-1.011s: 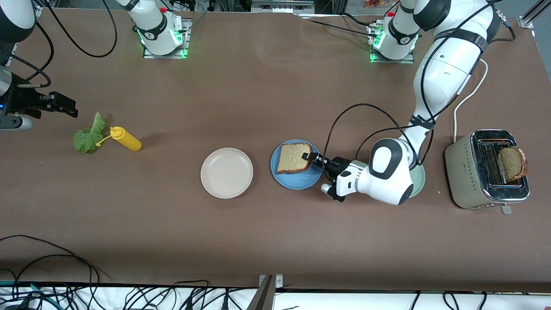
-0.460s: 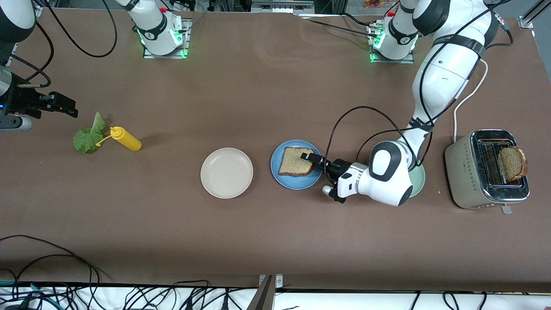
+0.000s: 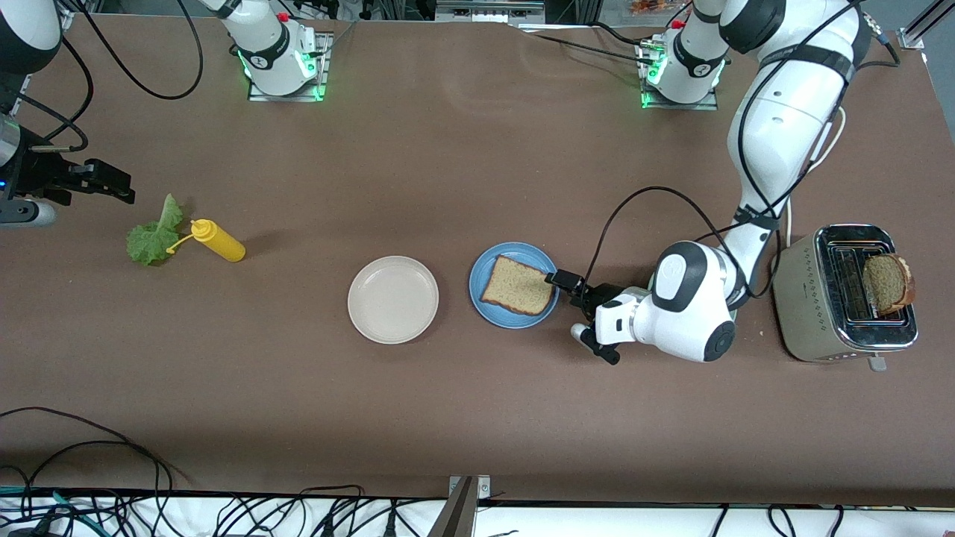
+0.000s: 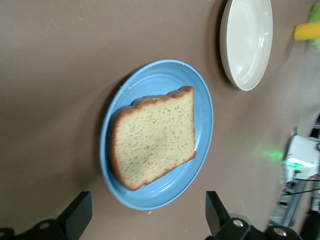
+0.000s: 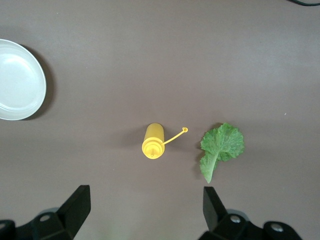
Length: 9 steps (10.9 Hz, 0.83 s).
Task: Make sandwich in blue plate with both arms
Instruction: 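Withdraw the left gripper while the right gripper grasps the lettuce leaf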
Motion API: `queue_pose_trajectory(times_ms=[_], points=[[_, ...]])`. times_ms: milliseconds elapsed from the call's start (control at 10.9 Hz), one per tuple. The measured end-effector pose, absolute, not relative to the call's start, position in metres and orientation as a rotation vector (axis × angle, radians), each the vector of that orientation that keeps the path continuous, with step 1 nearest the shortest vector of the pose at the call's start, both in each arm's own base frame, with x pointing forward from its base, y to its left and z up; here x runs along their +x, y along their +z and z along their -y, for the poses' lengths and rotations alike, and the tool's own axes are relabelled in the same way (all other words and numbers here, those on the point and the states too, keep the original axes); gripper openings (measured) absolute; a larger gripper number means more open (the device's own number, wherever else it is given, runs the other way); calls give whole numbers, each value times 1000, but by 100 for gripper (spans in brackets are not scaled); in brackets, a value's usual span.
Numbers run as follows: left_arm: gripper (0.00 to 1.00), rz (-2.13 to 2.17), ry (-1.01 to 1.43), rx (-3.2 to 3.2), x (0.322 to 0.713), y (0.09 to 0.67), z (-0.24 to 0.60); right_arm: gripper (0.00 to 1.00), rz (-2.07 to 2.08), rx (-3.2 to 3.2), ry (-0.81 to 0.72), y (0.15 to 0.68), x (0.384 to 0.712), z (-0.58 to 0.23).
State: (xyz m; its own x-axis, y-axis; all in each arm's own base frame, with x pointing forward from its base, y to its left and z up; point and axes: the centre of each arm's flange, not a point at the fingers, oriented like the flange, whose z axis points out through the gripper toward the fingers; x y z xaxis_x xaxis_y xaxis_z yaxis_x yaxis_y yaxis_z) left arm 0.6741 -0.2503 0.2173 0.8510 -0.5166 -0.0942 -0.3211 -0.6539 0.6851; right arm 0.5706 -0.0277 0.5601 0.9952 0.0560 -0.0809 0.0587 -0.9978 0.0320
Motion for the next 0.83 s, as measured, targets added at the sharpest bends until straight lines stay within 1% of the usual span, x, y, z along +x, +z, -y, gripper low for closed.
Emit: queue_pose_trajectory(times_ms=[184, 460, 644, 828], points=[[100, 718, -311, 2431, 681, 254, 243, 100, -86, 3104, -124, 560, 571, 29], [100, 868, -274, 2594, 683, 337, 210, 100, -86, 3104, -124, 560, 571, 29], [100, 838, -302, 2679, 676, 399, 170, 100, -72, 3103, -130, 559, 571, 34], [100, 792, -312, 2815, 660, 464, 140, 100, -36, 3100, -159, 550, 570, 48]])
